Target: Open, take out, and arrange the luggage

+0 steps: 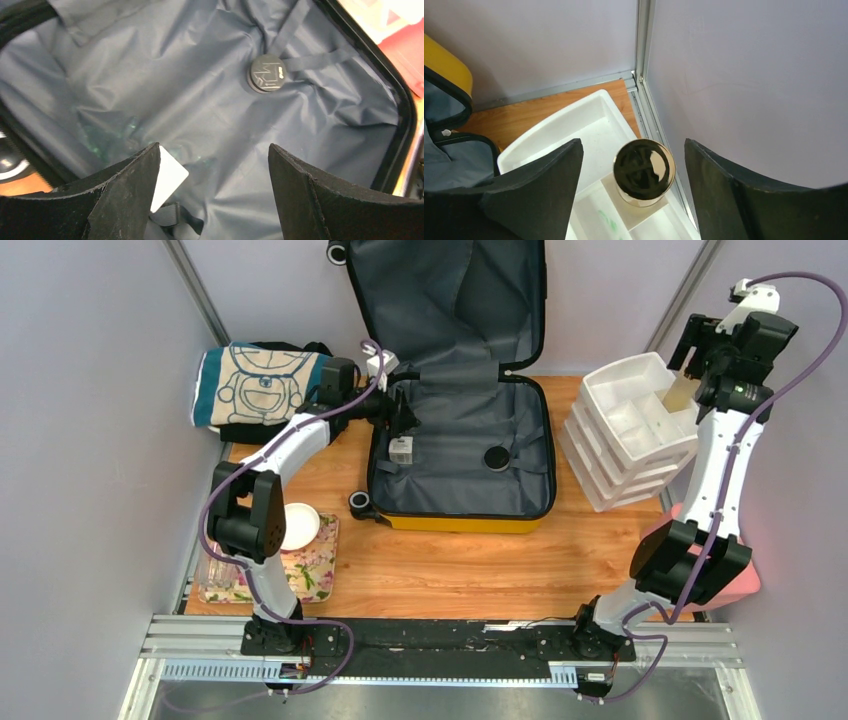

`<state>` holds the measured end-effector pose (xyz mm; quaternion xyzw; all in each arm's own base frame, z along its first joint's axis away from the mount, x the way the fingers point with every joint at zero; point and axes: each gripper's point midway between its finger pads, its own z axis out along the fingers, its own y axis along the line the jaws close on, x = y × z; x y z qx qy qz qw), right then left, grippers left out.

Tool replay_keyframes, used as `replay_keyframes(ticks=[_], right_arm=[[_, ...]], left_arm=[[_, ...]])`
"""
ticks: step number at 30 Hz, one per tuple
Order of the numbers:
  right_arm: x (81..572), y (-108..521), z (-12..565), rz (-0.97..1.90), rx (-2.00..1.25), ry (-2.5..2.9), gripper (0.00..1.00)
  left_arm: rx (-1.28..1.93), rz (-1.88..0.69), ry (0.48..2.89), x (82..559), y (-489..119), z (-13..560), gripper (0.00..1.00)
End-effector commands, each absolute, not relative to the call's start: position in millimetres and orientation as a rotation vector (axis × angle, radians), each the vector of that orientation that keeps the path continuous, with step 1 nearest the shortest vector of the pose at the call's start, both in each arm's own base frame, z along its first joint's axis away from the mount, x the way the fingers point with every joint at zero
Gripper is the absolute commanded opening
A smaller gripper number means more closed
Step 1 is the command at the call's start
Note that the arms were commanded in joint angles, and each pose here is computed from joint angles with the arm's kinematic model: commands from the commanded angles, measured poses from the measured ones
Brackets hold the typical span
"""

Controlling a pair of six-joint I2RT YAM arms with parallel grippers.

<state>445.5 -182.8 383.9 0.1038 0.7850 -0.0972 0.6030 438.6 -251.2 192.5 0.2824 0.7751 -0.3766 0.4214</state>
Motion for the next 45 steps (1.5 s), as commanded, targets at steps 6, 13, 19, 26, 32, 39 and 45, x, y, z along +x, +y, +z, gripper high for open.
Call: replay_keyframes(ticks=[6, 13, 19, 26, 32, 39, 45], right_arm=[[436, -159, 489, -0.290, 0.159, 1.560, 0.87], [425, -128, 521, -0.224, 0.090, 1.491, 0.92], [423, -101, 506, -0.191, -0.001, 1.541, 0.92], [420, -73, 497, -0.120, -0.069, 1.564, 0.93], [418, -64, 489, -0.074, -0.072, 1.578, 0.93], [415, -62, 487, -0.068, -0.074, 1.585, 0.93], [414, -62, 484, -0.063, -0.069, 1.593, 0.93]], left_arm=[[0.510, -0.587, 2.115, 470, -224, 187, 0.87], [0.448, -0.389, 2.237, 461, -230, 163, 0.88], [0.392, -0.387, 2.286, 445, -252, 148, 0.88], [0.320, -0.280, 2.310, 443, -257, 128, 0.88], [0.255, -0.212, 2.379, 447, -251, 109, 0.89], [0.194, -0.071, 2.415, 448, -234, 89, 0.88], [0.179, 0.024, 2.435, 448, -229, 75, 0.89]])
